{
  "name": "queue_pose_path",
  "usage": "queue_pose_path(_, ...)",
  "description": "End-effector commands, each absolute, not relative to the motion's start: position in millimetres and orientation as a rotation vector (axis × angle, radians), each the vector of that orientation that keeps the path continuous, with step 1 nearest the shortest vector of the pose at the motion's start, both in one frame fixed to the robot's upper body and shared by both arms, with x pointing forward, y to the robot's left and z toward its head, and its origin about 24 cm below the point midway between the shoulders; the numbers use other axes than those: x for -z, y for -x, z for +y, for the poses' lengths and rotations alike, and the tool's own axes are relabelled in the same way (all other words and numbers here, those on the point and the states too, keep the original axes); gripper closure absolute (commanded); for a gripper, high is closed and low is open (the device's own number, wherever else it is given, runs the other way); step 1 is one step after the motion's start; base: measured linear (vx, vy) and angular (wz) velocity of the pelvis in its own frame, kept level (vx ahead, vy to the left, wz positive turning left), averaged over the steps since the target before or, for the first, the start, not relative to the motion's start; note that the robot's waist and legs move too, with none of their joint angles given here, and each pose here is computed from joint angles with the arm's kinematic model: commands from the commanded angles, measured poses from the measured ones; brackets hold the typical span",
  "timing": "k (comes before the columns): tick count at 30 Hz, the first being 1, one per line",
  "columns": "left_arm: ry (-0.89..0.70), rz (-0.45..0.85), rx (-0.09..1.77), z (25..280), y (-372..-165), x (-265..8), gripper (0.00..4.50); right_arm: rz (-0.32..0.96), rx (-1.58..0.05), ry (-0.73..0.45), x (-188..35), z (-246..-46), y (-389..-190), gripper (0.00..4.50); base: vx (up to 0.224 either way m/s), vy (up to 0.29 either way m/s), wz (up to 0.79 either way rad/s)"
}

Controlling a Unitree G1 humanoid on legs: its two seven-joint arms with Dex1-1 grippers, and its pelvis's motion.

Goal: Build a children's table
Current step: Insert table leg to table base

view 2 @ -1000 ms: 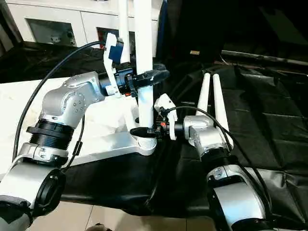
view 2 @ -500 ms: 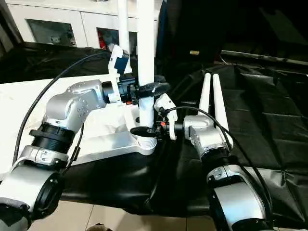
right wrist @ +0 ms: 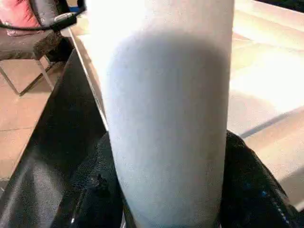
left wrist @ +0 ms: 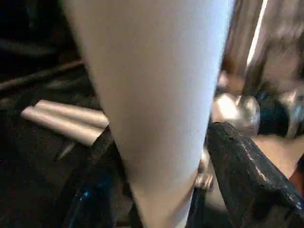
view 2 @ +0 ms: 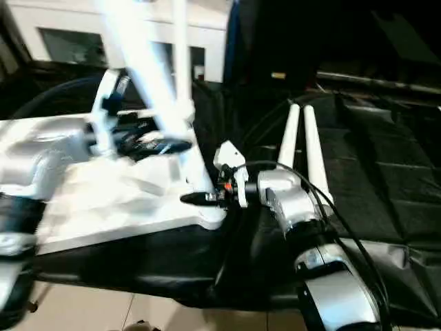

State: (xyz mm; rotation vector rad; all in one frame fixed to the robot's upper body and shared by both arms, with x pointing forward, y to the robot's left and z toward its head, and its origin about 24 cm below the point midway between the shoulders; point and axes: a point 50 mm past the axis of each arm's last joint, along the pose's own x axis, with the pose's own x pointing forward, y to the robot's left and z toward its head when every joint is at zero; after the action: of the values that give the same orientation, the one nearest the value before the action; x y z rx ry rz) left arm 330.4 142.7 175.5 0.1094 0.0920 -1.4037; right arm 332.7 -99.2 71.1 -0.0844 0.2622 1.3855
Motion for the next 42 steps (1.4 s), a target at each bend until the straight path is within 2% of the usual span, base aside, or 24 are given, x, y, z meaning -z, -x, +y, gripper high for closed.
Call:
queue_pose_path(1, -0.160, 0.238, 1.492, 134.0, -322.0, -143.7, 1.62, 0.310, -1.255, 0.014, -65.1, -124.0, -336.7, 2.55, 0.000, 0.000, 0.00)
queue_pose_path(6, -0.134, 0.125, 1.365, 126.1, -333.2, -147.2, 1.62, 0.307, -1.250, 0.006, -64.6, -123.9, -335.7, 2.56, 0.000, 0.000, 0.00)
queue_pose_path(8, -0.064, 0.087, 1.362, 122.6, -335.6, -154.2, 1.62, 0.299, -1.247, 0.002, -65.4, -123.0, -336.0, 2.57, 0.000, 0.000, 0.00)
queue_pose_path(13, -0.034, 0.117, 1.401, 124.4, -334.6, -154.0, 1.62, 0.289, -1.244, -0.005, -67.0, -122.0, -336.4, 2.57, 0.000, 0.000, 0.00)
queue_pose_path(17, -0.213, 0.247, 1.421, 134.5, -328.3, -132.5, 1.62, 0.264, -1.228, -0.024, -69.8, -124.2, -336.9, 2.57, 0.000, 0.000, 0.00)
queue_pose_path(18, -0.309, 0.289, 1.391, 140.0, -326.0, -122.0, 1.62, 0.250, -1.210, -0.038, -70.8, -127.4, -336.3, 2.57, 0.000, 0.000, 0.00)
queue_pose_path(20, -0.389, 0.311, 1.360, 145.1, -324.2, -112.8, 1.62, 0.231, -1.186, -0.063, -71.3, -130.7, -335.5, 2.57, 0.000, 0.000, 0.00)
queue_pose_path(25, -0.399, 0.309, 1.321, 148.7, -319.1, -103.7, 1.62, 0.188, -1.132, -0.127, -70.6, -134.2, -333.8, 2.57, 0.000, 0.000, 0.00)
queue_pose_path(27, -0.317, 0.246, 1.279, 143.7, -323.3, -109.9, 1.62, 0.179, -1.132, -0.133, -70.4, -133.4, -332.6, 2.57, 0.000, 0.000, 0.00)
queue_pose_path(28, -0.170, 0.154, 1.219, 137.2, -332.4, -123.9, 1.62, 0.169, -1.130, -0.140, -71.3, -131.7, -332.3, 2.57, 0.000, 0.000, 0.00)
queue_pose_path(30, -0.069, 0.101, 1.139, 135.4, -344.3, -136.6, 1.62, 0.160, -1.130, -0.147, -73.0, -129.4, -332.6, 2.57, 0.000, 0.000, 0.00)
queue_pose_path(31, -0.069, 0.101, 1.139, 135.4, -344.3, -136.6, 1.62, 0.160, -1.130, -0.147, -73.0, -129.4, -332.6, 2.57, 0.000, 0.000, 0.00)
queue_pose_path(32, -0.053, 0.079, 1.087, 135.9, -351.0, -142.2, 1.62, 0.157, -1.131, -0.147, -73.8, -128.3, -332.6, 2.57, 0.000, 0.000, 0.00)
queue_pose_path(33, -0.042, 0.044, 0.950, 136.8, -366.7, -154.7, 1.62, 0.155, -1.134, -0.146, -74.9, -126.0, -333.0, 2.57, 0.000, 0.000, 0.00)
queue_pose_path(35, -0.013, 0.017, 0.870, 133.8, -375.9, -166.3, 1.62, 0.155, -1.138, -0.143, -75.3, -124.3, -333.1, 2.57, 0.000, 0.000, 0.00)
queue_pose_path(37, -0.003, 0.003, 0.867, 126.5, -377.1, -173.4, 1.62, 0.157, -1.141, -0.139, -75.1, -123.6, -332.9, 2.57, 0.000, 0.000, 0.00)
queue_pose_path(42, 0.028, -0.071, 1.056, 74.8, -358.8, -194.9, 1.62, 0.175, -1.149, -0.123, -72.5, -122.1, -331.7, 2.57, 0.000, 0.000, 0.00)
